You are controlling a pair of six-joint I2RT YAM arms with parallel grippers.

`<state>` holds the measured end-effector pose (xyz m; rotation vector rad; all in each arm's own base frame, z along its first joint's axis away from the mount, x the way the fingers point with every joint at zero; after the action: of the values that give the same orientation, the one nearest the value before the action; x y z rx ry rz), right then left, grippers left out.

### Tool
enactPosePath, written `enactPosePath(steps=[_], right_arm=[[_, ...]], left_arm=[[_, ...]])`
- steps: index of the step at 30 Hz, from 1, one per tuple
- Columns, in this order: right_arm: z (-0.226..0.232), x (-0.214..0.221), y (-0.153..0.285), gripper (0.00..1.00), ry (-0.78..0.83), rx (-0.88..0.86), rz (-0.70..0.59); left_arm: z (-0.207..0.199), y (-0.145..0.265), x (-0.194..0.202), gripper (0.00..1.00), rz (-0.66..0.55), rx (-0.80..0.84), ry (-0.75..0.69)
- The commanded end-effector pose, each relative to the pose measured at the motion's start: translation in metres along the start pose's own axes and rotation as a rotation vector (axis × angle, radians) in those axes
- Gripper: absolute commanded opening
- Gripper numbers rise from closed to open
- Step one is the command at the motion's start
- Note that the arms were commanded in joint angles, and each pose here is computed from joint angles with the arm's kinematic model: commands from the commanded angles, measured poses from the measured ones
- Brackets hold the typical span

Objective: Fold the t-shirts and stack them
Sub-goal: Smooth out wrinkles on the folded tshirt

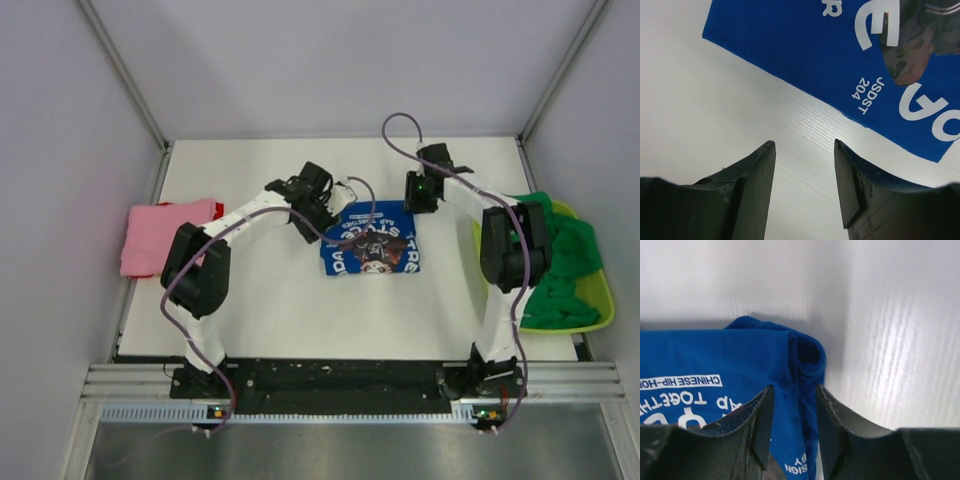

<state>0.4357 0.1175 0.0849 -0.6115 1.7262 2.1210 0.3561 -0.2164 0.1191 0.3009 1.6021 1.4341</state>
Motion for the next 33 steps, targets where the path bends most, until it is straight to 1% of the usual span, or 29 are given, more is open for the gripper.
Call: enactPosePath(steps=[1, 2, 4, 6, 8, 9, 11, 14, 17, 19, 22, 23, 25, 26, 28, 29, 30, 31, 32, 33], right_arm=[[-0.009, -0.005, 0.053, 0.39, 0.067, 0.084, -0.057], [-0.009, -0.001, 0.063, 0.39, 0.080, 0.107, -0.069], [0.002, 0.014, 0.077, 0.36, 0.107, 0.076, -0.078], [0.021, 0.034, 0.082, 0.26, 0.123, -0.028, -0.070], [0.035, 0.060, 0.075, 0.15, 0.101, -0.136, -0.026], [0.036, 0.073, 0.070, 0.10, 0.068, -0.165, 0.002], [0.031, 0.097, 0.056, 0.04, 0.035, -0.165, 0.053], [0.017, 0.130, 0.042, 0.00, -0.031, -0.139, 0.138], [0.007, 0.150, 0.040, 0.00, -0.047, -0.097, 0.173], [0.004, 0.154, 0.043, 0.00, -0.046, -0.085, 0.170], [0.006, 0.147, 0.053, 0.00, -0.038, -0.087, 0.151], [0.007, 0.139, 0.058, 0.02, -0.030, -0.085, 0.131], [0.009, 0.126, 0.070, 0.11, -0.013, -0.073, 0.098], [0.008, 0.118, 0.076, 0.16, -0.005, -0.066, 0.073], [0.007, 0.103, 0.087, 0.31, 0.004, -0.041, 0.021], [0.005, 0.097, 0.090, 0.39, 0.006, -0.027, -0.003], [0.005, 0.090, 0.092, 0.45, 0.008, -0.021, -0.021], [0.004, 0.082, 0.092, 0.48, 0.002, -0.021, -0.037], [0.003, 0.076, 0.091, 0.50, -0.013, -0.036, -0.045], [0.003, 0.070, 0.087, 0.52, -0.031, -0.059, -0.047]], left_arm=[[-0.014, 0.034, -0.039, 0.54, -0.135, 0.066, 0.011], [-0.021, 0.036, -0.042, 0.52, -0.148, 0.094, 0.009], [-0.044, 0.036, -0.047, 0.45, -0.170, 0.184, -0.011], [-0.066, 0.026, -0.045, 0.39, -0.166, 0.269, -0.031], [-0.077, 0.012, -0.038, 0.38, -0.132, 0.319, -0.021], [-0.079, 0.001, -0.032, 0.38, -0.098, 0.331, -0.011], [-0.077, -0.016, -0.021, 0.37, -0.049, 0.306, -0.004], [-0.070, -0.039, 0.003, 0.36, 0.034, 0.243, -0.003], [-0.064, -0.050, 0.022, 0.35, 0.085, 0.215, 0.001], [-0.061, -0.051, 0.028, 0.34, 0.095, 0.199, 0.000], [-0.051, -0.039, 0.019, 0.34, 0.053, 0.167, 0.008], [-0.049, -0.032, 0.012, 0.35, 0.028, 0.170, 0.012], [-0.042, -0.014, -0.002, 0.37, -0.029, 0.159, 0.015], [-0.037, -0.006, -0.008, 0.38, -0.054, 0.150, 0.021], [-0.028, 0.010, -0.020, 0.43, -0.106, 0.140, 0.060], [-0.022, 0.019, -0.029, 0.48, -0.142, 0.141, 0.114], [-0.017, 0.022, -0.033, 0.51, -0.165, 0.149, 0.171], [-0.010, 0.023, -0.040, 0.55, -0.195, 0.156, 0.235], [-0.003, 0.022, -0.044, 0.57, -0.213, 0.167, 0.302], [0.003, 0.017, -0.045, 0.58, -0.212, 0.179, 0.360]])
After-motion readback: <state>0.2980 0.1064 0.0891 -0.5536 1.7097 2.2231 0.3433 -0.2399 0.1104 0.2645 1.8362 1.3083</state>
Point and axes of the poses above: each gripper's point midway between its finger pads, its own y axis back along the fingers, its own z axis along the line the jaws close on, x = y × z, the point moved 4 cm from there along y, back along the fingers, and after that the axes turned 8 degrees about y, right-handed, at the moved point
